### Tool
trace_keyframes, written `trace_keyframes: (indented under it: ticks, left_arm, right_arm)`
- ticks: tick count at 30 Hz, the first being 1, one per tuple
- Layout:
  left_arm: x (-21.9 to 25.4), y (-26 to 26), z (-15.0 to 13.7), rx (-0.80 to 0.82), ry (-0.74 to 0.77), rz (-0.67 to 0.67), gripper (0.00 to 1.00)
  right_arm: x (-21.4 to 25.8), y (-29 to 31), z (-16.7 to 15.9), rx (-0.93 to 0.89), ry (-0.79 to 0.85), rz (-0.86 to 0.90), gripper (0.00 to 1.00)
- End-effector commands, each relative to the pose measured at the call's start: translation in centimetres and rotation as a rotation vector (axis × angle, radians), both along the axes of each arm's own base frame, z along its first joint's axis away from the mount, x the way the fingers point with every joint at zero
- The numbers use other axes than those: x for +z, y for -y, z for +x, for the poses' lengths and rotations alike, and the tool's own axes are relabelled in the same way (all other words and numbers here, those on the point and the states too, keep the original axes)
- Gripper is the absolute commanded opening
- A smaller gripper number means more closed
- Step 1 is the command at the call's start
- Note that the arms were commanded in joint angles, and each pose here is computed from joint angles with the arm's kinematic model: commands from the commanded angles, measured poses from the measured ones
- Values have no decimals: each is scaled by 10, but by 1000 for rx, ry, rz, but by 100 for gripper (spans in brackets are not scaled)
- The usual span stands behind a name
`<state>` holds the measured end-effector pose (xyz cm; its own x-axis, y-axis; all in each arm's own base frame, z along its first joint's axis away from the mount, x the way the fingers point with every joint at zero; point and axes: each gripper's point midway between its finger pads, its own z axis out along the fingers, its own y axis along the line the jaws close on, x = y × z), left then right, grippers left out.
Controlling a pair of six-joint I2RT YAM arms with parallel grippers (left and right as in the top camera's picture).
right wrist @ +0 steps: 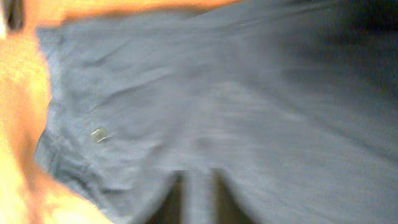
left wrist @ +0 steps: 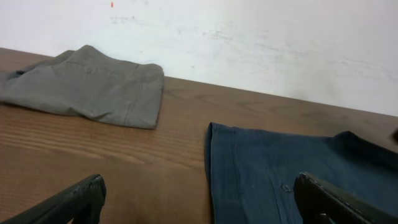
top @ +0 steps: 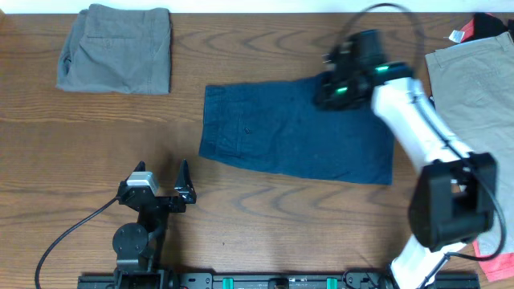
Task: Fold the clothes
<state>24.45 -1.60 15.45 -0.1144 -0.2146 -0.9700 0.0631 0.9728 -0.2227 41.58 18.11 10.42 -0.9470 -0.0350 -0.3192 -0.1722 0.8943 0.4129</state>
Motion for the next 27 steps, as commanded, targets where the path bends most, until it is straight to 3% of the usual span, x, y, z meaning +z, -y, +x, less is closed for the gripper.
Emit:
trace_keyframes:
  ticks: [1,12,27]
  left_arm:
    - [-15,3,-1,-19,-46,16,98]
    - [-15,3,-1,-19,-46,16,98]
    - [-15,3,-1,-19,-46,16,98]
  right_arm:
    - [-25,-48,-19,100,-14,-61,1]
    - [-88,-136,-53,214,-25,-105,1]
    - [-119,-175,-105,269,-158,-84,1]
